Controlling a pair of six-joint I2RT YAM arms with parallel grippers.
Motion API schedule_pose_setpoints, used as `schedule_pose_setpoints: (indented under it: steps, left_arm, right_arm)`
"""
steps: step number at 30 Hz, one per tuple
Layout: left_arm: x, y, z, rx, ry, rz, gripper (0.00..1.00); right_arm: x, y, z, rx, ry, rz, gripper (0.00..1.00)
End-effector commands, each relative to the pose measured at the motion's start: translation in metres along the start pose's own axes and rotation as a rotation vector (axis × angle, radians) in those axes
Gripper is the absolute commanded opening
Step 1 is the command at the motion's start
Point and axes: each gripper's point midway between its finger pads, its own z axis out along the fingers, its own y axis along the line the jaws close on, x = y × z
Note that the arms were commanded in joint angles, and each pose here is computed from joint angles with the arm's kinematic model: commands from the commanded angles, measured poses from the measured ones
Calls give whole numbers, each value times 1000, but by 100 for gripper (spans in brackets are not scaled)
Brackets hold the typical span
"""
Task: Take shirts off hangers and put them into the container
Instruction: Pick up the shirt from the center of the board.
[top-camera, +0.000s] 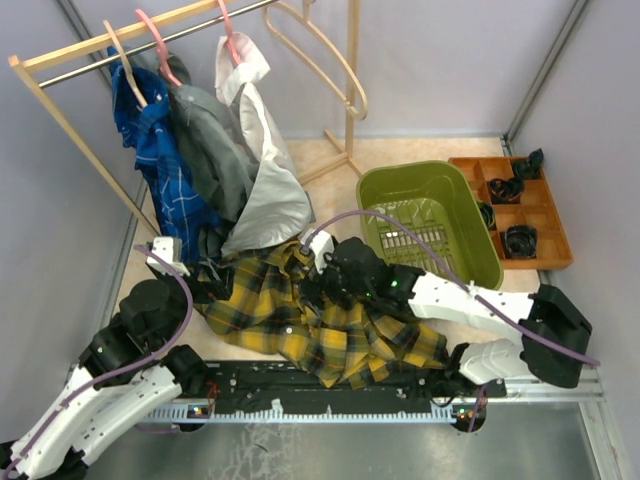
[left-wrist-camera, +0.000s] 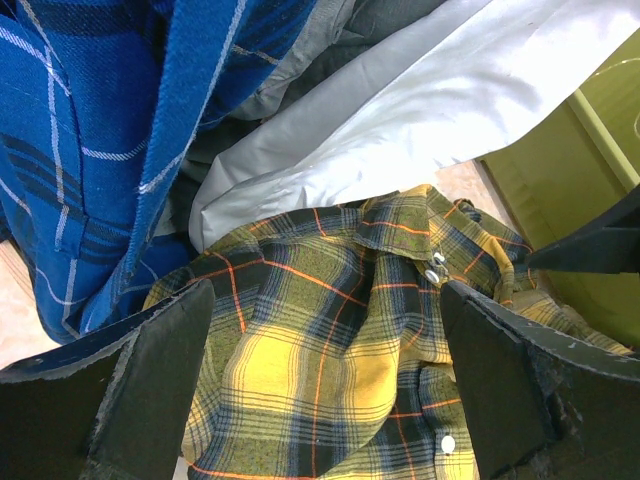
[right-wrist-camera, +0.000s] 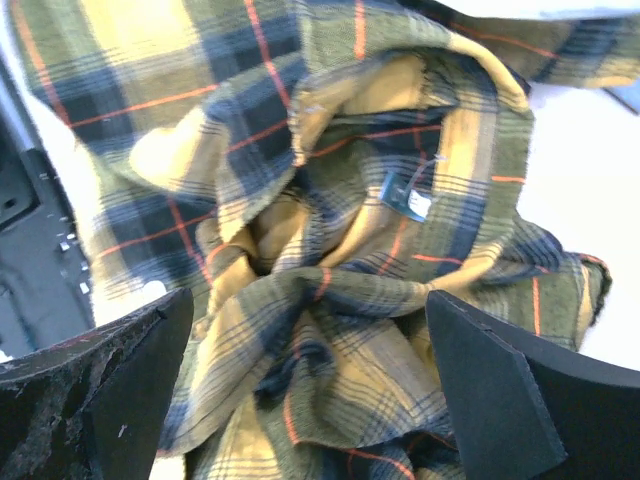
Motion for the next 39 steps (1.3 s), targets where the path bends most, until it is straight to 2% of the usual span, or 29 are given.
schedule_pose_setpoints:
  steps: [1, 5, 9, 11, 13, 14, 15, 18, 20, 21, 23, 28, 32, 35, 37, 39]
  left_arm:
    - [-3, 1, -1, 1, -17, -12, 99]
    - [-4, 0, -2, 1, -17, -11, 99]
    - [-4, 1, -2, 0, -20, -13, 99]
    - [-4, 1, -2, -2, -20, -13, 99]
    - [-4, 1, -2, -1, -21, -14, 99]
    - [-4, 1, -2, 0, -21, -14, 99]
    - [-4, 1, -2, -2, -21, -13, 100]
    - [-5, 1, -2, -1, -22, -14, 99]
    - [-4, 1, -2, -1, -20, -13, 99]
    - [-4, 1, -2, 0, -20, -13, 100]
    - [-4, 1, -2, -2, -19, -12, 99]
    - [-4, 1, -2, -3, -19, -12, 100]
    - [-4, 1, -2, -3, -20, -12, 99]
    - [-5, 2, -3, -3, -24, -16, 100]
    - [-5, 2, -3, -3, -26, -17, 99]
    - [-6, 2, -4, -2, -28, -20, 99]
  right_arm:
    - [-2, -32, 14, 171, 20, 68, 99]
    - [32, -23, 51, 96, 208, 122, 99]
    - [65, -4, 85, -20, 342, 154, 99]
    - [86, -13, 95, 29, 409, 138, 99]
    - [110, -38, 97, 160, 490, 81, 99]
    - [123, -49, 94, 214, 532, 47, 97]
    - [134, -60, 90, 264, 564, 13, 90]
    - [149, -65, 79, 264, 561, -54, 63]
    - [139, -44, 76, 125, 459, -69, 47]
    - [132, -34, 75, 66, 392, -85, 35]
    - [114, -23, 70, 1, 282, -113, 0]
    - [31, -10, 38, -27, 20, -123, 0]
    - [-43, 15, -24, -103, -319, -132, 0]
    - [-69, 22, -77, -107, -518, -138, 0]
    - [-89, 15, -115, -46, -642, -124, 0]
    - [-105, -5, -150, 91, -743, -96, 0]
